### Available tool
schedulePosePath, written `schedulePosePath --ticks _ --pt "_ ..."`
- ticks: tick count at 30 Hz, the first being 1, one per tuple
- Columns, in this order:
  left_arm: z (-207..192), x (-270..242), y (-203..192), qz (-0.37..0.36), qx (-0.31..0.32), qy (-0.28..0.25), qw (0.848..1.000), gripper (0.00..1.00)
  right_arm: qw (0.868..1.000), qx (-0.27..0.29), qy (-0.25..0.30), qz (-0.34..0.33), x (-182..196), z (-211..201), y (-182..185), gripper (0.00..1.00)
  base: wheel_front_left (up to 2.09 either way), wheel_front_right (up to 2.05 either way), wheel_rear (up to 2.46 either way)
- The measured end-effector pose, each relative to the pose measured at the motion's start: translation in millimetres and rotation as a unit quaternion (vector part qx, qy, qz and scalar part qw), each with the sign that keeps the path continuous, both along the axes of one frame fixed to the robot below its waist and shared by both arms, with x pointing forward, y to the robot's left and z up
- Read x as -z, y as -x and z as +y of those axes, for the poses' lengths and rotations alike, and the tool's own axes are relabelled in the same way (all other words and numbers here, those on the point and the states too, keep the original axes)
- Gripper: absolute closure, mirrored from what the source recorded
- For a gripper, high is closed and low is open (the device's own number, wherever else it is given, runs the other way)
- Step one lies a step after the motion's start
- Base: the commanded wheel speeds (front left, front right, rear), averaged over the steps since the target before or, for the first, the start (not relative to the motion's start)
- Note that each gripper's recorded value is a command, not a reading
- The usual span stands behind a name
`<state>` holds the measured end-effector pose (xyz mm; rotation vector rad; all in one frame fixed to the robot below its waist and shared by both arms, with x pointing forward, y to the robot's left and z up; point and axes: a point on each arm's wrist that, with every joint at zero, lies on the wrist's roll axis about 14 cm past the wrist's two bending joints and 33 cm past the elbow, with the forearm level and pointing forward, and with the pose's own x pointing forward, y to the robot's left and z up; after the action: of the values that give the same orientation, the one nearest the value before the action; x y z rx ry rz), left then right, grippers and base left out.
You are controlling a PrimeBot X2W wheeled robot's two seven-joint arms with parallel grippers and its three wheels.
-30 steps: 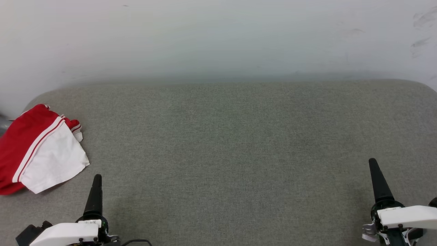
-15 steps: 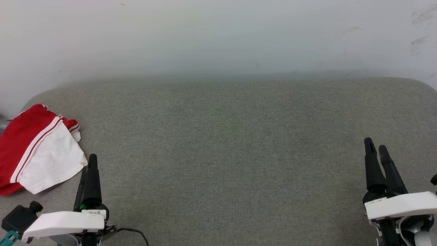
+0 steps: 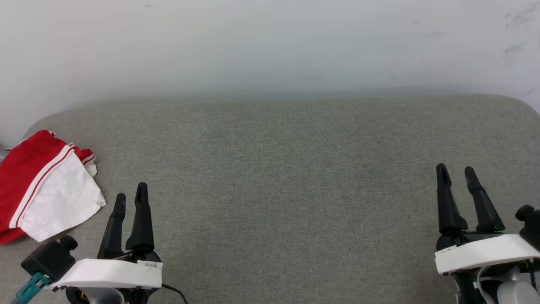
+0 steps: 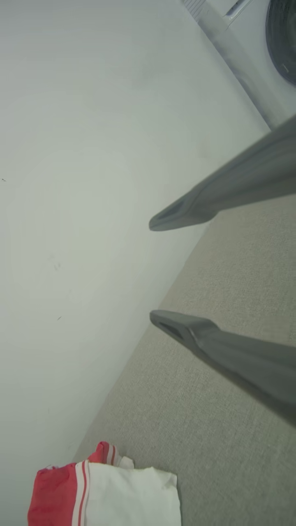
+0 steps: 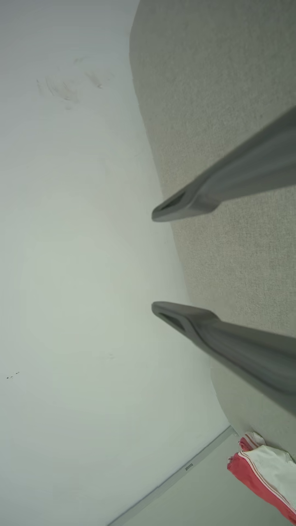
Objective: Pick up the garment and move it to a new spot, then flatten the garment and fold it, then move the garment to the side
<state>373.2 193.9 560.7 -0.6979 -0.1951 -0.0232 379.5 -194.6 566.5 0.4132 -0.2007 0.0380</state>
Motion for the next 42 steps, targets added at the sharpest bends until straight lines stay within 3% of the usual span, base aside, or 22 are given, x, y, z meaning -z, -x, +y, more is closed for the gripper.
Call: schedulePosePath --ticks 16,35,42 --pt "-35.8 -6.8 1.9 -0.015 0.018 -0.142 0.99 0.0 0.993 0.007 0.119 -0.009 -0.9 7.3 0.8 0.0 0.0 0.0 0.0" --pt "-59.1 25.9 7.2 0.016 0.031 -0.272 0.962 0.0 0.971 0.004 0.236 -0.02 1.6 18.4 3.0 0.0 0.0 0.0 0.0" --pt "-54.2 26.1 7.0 0.017 0.021 -0.261 0.965 0.0 0.971 0.004 0.238 -0.02 4.3 18.5 4.1 0.0 0.0 0.0 0.0"
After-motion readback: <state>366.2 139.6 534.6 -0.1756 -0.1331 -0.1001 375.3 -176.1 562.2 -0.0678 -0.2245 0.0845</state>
